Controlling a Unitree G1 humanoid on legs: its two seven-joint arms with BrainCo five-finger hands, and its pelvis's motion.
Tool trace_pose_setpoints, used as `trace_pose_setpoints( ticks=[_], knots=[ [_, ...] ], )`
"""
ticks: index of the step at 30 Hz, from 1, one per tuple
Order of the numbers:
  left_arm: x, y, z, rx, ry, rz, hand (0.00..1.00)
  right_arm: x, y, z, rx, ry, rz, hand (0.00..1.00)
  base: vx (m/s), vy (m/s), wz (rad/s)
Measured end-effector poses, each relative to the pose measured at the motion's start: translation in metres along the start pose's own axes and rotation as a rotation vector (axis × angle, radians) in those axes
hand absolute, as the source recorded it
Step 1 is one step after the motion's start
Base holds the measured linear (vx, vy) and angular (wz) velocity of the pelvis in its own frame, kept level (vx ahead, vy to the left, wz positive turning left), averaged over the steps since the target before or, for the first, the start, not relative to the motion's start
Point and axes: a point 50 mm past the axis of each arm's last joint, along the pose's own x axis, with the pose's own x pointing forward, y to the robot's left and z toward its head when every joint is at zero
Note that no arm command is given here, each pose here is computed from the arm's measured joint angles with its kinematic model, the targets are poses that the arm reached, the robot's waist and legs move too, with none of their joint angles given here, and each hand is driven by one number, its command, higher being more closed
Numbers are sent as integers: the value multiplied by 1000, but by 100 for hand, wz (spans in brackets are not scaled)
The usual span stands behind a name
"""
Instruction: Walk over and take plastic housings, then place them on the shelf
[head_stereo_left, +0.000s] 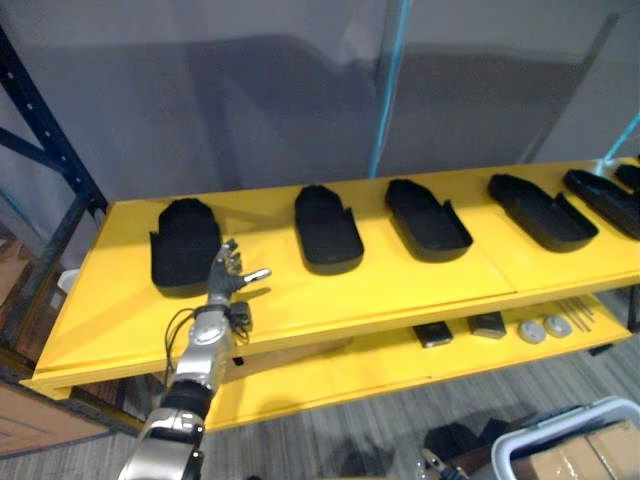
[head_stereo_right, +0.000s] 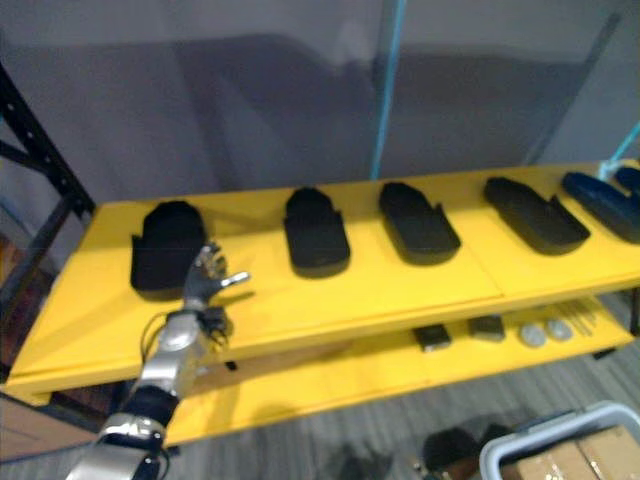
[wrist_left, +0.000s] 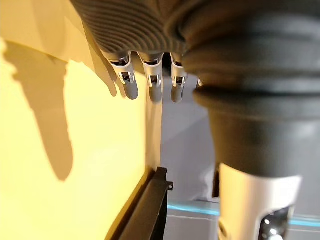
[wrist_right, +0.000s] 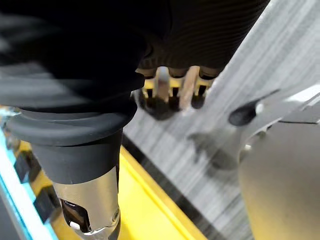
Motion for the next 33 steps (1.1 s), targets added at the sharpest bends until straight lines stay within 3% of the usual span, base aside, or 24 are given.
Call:
trace_pose_setpoints(
  ticks=[11,21,29,33],
  knots=[
    [-1,10,3,11,-19,116,0,2,6,8,14,-20,13,0,57,-22,10],
    [-6,15,-5,14,5,128,0,3,9,9,-5,-21,25,0,2,0,1],
    [-6,5,16,-21,-112,31,0,1,6,5,-6,-10,16,0,-16,9,0],
    [-15,-17,77,-104,-393,-127,0,0,1,1,-1,-4,4,0,26,-1,1]
  ],
)
